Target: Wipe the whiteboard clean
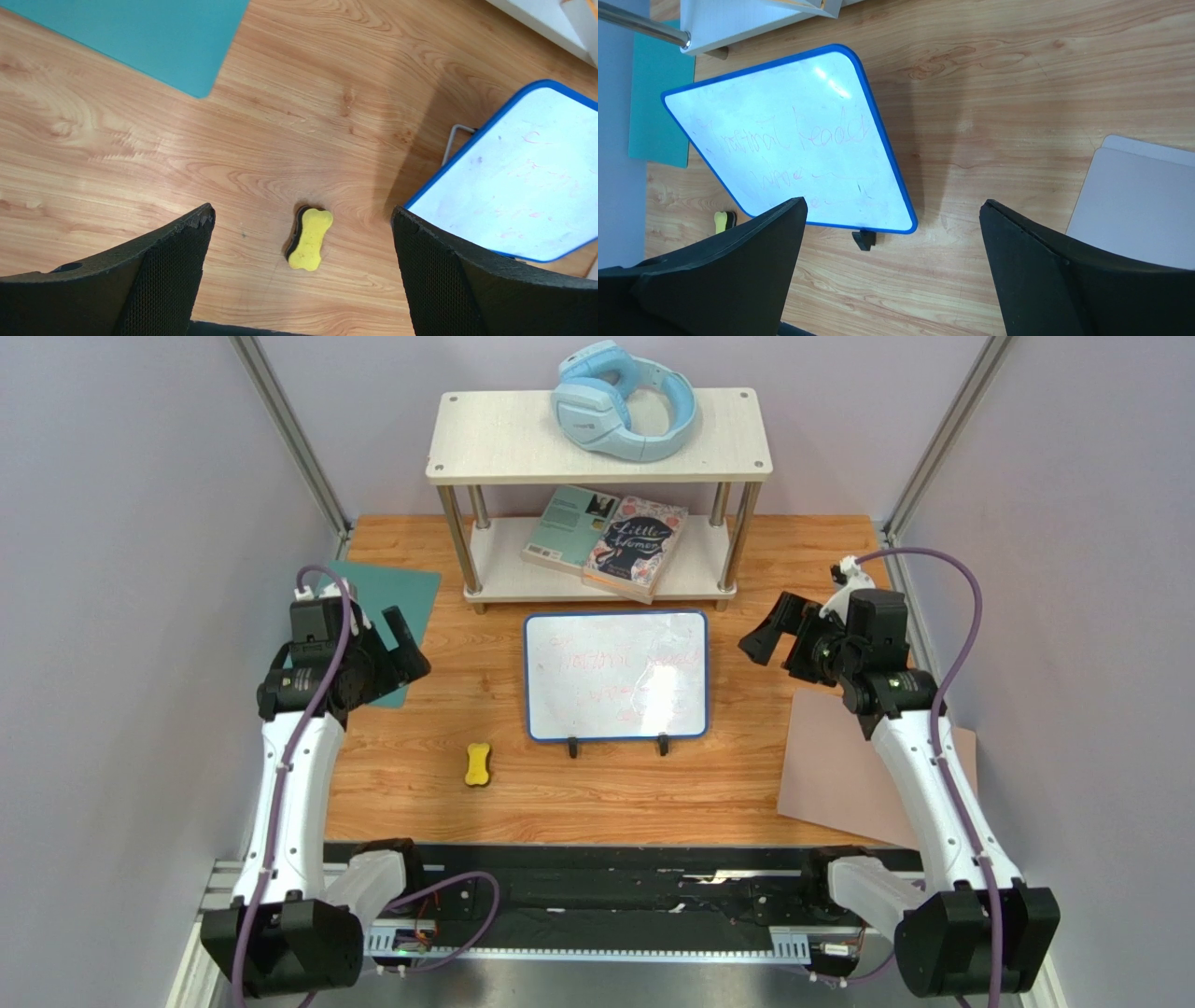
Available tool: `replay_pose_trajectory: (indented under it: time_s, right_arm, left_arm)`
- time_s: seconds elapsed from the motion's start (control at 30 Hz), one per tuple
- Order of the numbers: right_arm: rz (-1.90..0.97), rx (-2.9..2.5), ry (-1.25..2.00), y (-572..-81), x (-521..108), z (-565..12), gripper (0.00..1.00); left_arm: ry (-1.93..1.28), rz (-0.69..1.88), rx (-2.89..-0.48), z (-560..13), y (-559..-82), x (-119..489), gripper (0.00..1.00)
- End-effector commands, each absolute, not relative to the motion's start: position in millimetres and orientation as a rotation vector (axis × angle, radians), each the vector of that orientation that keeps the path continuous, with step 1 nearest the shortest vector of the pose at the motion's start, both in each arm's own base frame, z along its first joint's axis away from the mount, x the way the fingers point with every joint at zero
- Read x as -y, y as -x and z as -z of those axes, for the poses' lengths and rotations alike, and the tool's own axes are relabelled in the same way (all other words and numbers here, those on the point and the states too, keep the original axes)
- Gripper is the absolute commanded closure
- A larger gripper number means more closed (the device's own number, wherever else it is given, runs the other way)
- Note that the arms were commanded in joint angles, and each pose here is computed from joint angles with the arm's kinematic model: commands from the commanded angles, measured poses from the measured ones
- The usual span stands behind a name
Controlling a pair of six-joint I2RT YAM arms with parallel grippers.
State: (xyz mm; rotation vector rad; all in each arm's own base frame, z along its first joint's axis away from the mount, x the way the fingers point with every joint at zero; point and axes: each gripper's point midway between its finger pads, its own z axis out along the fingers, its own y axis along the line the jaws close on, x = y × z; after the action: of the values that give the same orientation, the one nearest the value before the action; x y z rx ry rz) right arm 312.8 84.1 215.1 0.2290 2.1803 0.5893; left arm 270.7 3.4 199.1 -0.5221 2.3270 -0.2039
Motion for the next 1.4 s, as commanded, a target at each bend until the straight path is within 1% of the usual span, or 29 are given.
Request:
replay_pose_trajectory:
  time_s: [0.0,0.17,0.23,0.33,0.43,0.47,0.53,0.6,0.8,1.0,1.1,1.17,1.2,1.3,1.37]
  right_arm:
    - [-0.629,-2.172,-0.229,-301,-89,-209,0.0]
    - [-0.658,-2.223,-0.232,-291,-93,-187,0.0]
    - [-0.659,-2.238,-0.236,-289,-93,-180,0.0]
    - [-0.665,-2.256,-0.231,-285,-94,-171,0.0]
    - [-0.683,-2.268,-0.235,-282,-96,-164,0.0]
    - [-0.686,-2.272,-0.236,-282,-96,-162,0.0]
    - [-0.695,-2.282,-0.243,-280,-98,-156,0.0]
    - [-0.709,-2.284,-0.242,-280,-99,-153,0.01]
    - [-0.73,-2.319,-0.254,-277,-102,-138,0.01]
    - [-0.747,-2.333,-0.251,-276,-105,-132,0.02]
    - [-0.766,-2.337,-0.257,-276,-107,-129,0.02]
    - [-0.768,-2.344,-0.26,-276,-107,-126,0.02]
    - [-0.768,-2.345,-0.261,-276,-107,-126,0.03]
    - [-0.77,-2.35,-0.258,-276,-107,-123,0.03]
    - [-0.771,-2.354,-0.262,-276,-107,-122,0.03]
  left_arm:
    - [0.51,0.316,-2.324,-195,-264,12,0.01]
    - [0.597,0.406,-2.436,-155,-243,28,0.01]
    - [0.672,0.431,-2.528,-138,-235,37,0.01]
    - [0.704,0.438,-2.66,-117,-227,55,0.01]
    - [0.701,0.375,-2.745,-99,-220,67,0.01]
    - [0.703,0.388,-2.758,-95,-219,71,0.06]
    - [0.737,0.409,-2.767,-83,-219,75,0.22]
    - [0.735,0.4,-2.789,-73,-219,76,0.22]
    - [0.668,0.247,-2.932,-42,-212,79,0.23]
    - [0.596,0.21,-2.938,-37,-215,82,0.23]
    - [0.595,0.174,-2.953,-33,-217,79,0.28]
    - [0.588,0.153,-2.956,-31,-218,77,0.29]
    - [0.584,0.146,-2.96,-30,-220,77,0.34]
    - [0.563,0.122,-2.974,-27,-224,77,0.35]
    - [0.555,0.116,-2.982,-26,-226,78,0.38]
